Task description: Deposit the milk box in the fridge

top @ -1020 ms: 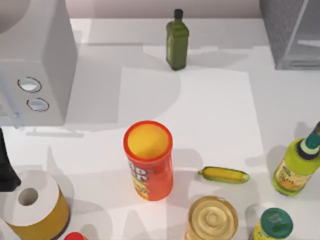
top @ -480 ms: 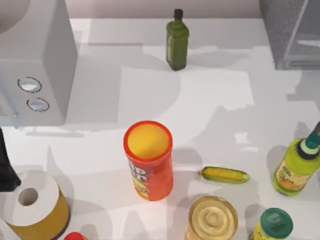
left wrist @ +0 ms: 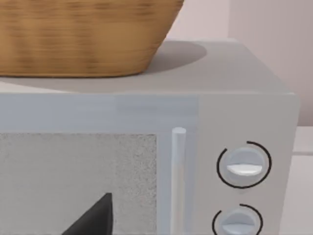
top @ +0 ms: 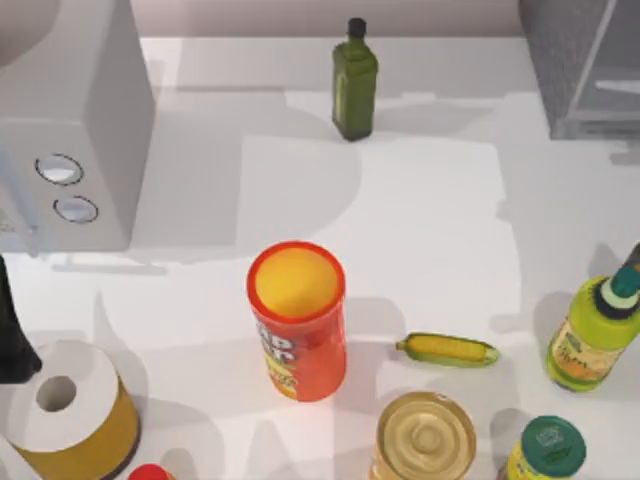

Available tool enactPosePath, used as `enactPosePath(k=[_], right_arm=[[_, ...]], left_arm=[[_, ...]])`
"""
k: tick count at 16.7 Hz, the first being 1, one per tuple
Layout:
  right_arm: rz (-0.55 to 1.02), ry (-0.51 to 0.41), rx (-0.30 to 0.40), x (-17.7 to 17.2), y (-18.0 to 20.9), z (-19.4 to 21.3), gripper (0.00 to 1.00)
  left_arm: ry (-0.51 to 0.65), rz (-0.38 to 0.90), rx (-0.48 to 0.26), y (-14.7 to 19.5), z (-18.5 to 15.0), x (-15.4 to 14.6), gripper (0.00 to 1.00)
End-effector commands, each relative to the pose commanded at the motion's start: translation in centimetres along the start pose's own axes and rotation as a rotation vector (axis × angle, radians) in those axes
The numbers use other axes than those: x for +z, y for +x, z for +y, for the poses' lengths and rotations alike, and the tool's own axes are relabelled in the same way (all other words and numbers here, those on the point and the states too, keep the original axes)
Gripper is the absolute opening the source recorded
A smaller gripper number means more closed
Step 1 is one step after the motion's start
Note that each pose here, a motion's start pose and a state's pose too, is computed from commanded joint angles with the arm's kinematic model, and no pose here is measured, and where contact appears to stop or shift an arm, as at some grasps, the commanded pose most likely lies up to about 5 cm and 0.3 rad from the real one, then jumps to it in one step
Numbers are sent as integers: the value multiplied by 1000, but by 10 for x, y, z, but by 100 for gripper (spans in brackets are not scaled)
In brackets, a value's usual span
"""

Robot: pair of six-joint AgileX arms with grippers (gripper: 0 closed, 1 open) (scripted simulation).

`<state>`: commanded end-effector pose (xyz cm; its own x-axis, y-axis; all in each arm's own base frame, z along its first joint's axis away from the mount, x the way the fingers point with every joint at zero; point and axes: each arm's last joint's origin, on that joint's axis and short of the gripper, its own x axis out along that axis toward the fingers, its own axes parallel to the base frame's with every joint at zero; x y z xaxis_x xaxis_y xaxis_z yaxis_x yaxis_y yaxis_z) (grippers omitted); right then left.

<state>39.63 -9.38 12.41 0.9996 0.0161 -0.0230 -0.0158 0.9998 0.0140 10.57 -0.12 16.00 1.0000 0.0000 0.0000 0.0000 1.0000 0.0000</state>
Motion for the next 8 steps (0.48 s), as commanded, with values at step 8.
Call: enactPosePath(k=[8], right_arm=[[-16, -8, -10, -14, 8, -8, 0]], left_arm=[[0, 0, 0, 0, 0, 0, 100]])
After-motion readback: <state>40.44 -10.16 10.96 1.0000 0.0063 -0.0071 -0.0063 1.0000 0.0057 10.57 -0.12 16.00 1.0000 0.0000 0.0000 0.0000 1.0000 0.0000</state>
